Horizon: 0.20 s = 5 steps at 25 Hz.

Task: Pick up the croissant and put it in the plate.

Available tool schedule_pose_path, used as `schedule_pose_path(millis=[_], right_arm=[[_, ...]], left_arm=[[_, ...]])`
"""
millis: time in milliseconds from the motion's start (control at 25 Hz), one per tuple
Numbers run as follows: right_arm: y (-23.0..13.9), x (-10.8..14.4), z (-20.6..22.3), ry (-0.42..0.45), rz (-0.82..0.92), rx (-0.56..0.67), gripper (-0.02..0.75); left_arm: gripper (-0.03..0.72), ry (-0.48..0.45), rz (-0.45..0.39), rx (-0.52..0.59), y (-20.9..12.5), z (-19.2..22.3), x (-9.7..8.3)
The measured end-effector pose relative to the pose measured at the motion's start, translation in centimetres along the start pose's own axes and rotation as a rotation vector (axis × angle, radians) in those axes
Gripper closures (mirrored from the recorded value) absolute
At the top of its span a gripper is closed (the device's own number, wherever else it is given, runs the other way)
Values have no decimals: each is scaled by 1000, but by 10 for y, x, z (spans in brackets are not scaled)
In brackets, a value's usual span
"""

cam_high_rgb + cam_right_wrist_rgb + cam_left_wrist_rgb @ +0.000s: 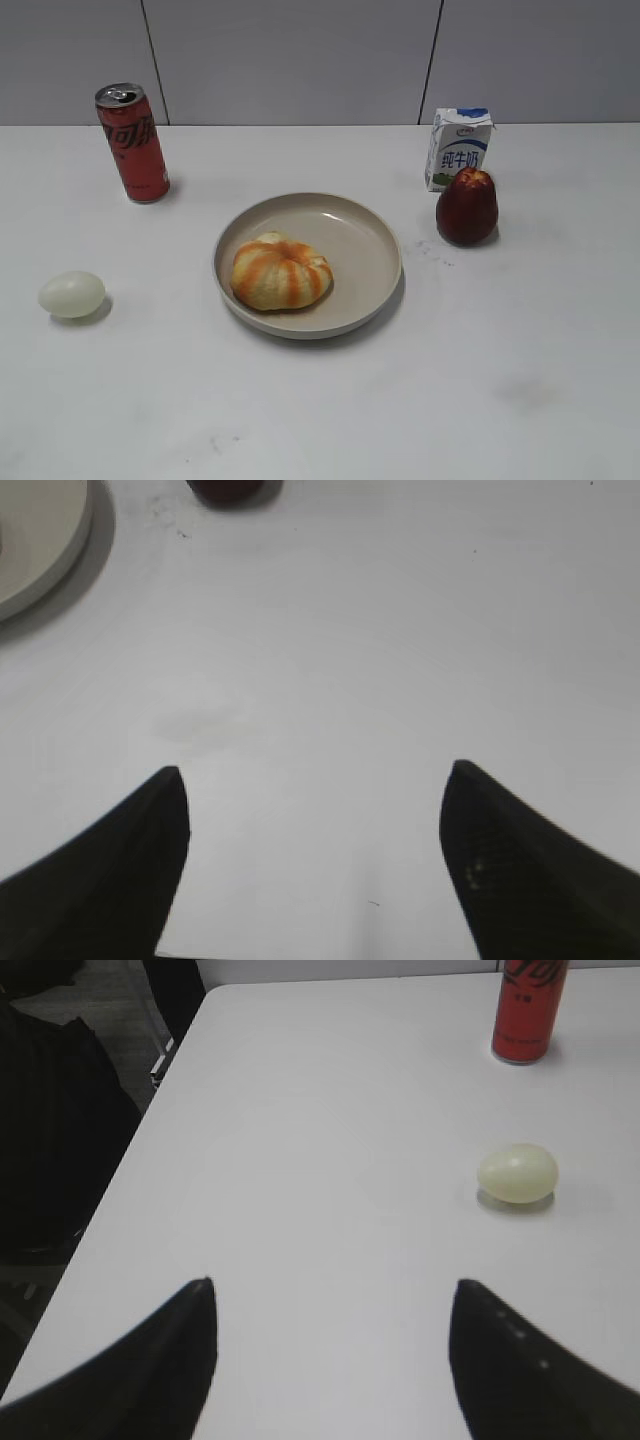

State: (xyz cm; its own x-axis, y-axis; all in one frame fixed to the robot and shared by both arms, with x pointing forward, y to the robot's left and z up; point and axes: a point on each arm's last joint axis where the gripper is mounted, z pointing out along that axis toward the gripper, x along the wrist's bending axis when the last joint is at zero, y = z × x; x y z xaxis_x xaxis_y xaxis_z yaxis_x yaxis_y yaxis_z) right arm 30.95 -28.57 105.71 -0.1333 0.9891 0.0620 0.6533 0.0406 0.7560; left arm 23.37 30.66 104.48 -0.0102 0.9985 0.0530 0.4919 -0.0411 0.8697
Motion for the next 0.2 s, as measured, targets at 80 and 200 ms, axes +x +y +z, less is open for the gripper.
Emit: schedule_pose_path(millis=[80, 200], right_arm=[[-7, 2, -9, 4, -7, -1, 148], [-21, 3, -19, 2, -22, -12, 148]], left_arm=[[137, 0, 0, 1, 0, 0, 0], [137, 0, 0, 1, 0, 0, 0]])
